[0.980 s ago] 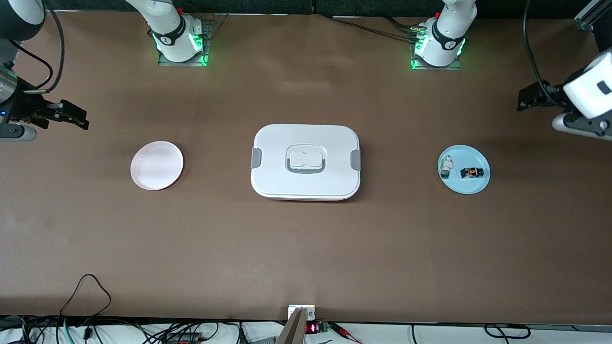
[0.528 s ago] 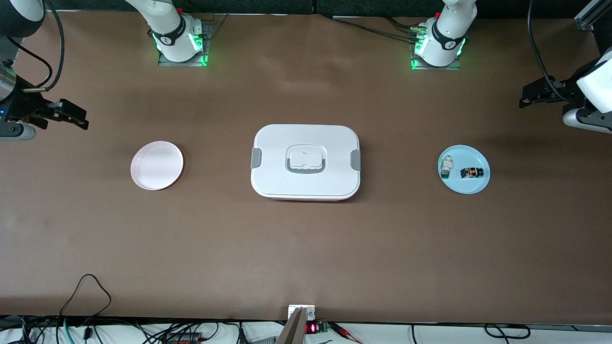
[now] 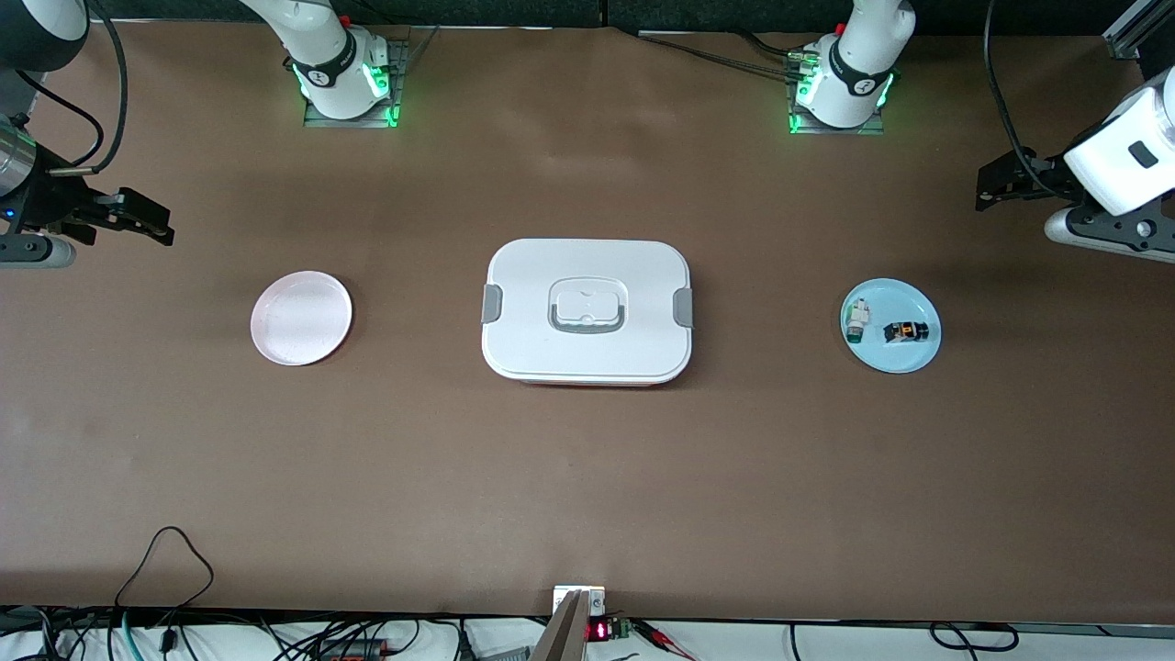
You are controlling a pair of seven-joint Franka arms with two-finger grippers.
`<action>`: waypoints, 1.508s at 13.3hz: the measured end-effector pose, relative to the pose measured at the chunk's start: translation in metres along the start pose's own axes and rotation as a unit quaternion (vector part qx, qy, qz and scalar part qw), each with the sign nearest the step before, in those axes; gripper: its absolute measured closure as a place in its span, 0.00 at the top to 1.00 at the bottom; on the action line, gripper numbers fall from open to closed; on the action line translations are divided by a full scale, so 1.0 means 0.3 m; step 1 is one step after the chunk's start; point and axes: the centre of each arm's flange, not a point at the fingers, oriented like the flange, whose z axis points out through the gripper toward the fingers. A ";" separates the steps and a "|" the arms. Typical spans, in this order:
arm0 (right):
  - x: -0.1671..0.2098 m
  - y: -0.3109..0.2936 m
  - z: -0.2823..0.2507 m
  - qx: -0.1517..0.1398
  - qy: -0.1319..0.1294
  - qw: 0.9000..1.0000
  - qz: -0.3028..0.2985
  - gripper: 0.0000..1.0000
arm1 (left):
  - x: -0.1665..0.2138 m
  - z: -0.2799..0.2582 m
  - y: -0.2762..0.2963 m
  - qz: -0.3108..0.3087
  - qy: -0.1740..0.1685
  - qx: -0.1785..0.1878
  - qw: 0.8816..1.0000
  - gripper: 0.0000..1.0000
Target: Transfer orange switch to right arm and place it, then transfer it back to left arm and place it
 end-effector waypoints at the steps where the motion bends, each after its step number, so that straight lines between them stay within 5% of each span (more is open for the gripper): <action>1: 0.000 0.000 0.000 0.000 0.000 1.000 0.000 1.00 | 0.003 -0.003 -0.009 -0.003 0.005 0.001 1.000 1.00; 20: -0.007 -0.020 0.000 0.000 -0.010 1.000 -0.005 1.00 | 0.002 -0.004 -0.056 0.022 0.015 -0.004 1.000 1.00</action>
